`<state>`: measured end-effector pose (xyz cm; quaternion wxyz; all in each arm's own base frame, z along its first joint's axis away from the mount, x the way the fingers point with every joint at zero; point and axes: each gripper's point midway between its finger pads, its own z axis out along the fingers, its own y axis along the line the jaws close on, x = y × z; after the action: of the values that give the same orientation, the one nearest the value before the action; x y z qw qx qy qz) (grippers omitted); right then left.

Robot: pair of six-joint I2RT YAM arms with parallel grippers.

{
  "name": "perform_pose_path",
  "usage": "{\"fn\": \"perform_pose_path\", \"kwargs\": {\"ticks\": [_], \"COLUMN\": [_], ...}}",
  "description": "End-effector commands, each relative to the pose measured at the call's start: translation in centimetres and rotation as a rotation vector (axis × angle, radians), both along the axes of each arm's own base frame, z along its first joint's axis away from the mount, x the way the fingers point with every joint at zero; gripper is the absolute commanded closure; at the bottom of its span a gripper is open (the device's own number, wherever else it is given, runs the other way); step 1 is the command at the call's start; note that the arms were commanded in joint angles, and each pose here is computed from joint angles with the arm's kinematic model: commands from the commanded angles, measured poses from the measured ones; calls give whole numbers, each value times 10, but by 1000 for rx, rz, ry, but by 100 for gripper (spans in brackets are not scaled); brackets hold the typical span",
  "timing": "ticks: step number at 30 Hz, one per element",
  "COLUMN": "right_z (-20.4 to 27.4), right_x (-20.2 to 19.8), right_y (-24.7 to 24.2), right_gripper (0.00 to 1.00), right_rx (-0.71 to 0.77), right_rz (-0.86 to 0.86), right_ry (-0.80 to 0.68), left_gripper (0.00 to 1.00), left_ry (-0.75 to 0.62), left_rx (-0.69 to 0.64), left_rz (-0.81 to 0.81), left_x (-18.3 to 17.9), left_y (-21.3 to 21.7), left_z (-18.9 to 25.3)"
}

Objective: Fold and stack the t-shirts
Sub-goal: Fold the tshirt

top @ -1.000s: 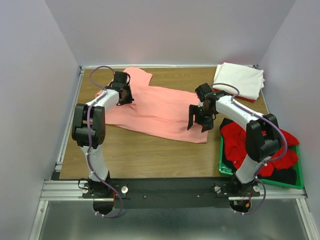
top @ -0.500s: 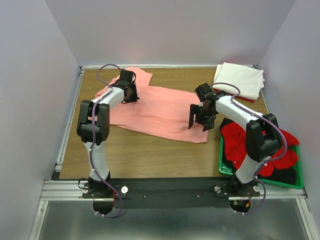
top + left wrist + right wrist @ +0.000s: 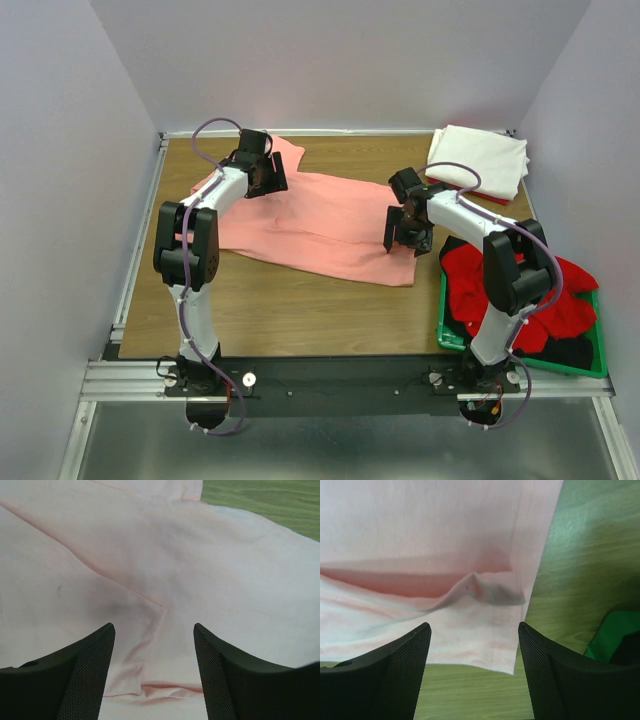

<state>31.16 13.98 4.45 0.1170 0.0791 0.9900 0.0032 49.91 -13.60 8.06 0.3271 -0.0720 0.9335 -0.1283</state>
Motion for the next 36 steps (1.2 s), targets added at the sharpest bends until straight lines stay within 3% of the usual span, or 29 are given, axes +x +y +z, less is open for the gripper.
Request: {"fn": "perform_pose_path", "kwargs": {"ticks": [1,18,28,36], "right_z": [1,-23,-34,-33], "right_x": [24,20,17,16], "right_y": [-8,-25,-36,-39], "right_gripper": [24,40,49,66], "right_rx": [-20,-28,-63,-78], "right_rz": [-10,-7,-10,-4], "right_ry": [-88,-86,-80,-84], "left_gripper": [26,26,26,26], "left_ry": [-41,87,112,123], "left_rx": [7,73,96,96], "left_rz": [31,225,246,255], "left_x": [-5,-60,-63,-67], "left_y": [16,135,152,157], "left_z": [31,-36,-54,-59]}}
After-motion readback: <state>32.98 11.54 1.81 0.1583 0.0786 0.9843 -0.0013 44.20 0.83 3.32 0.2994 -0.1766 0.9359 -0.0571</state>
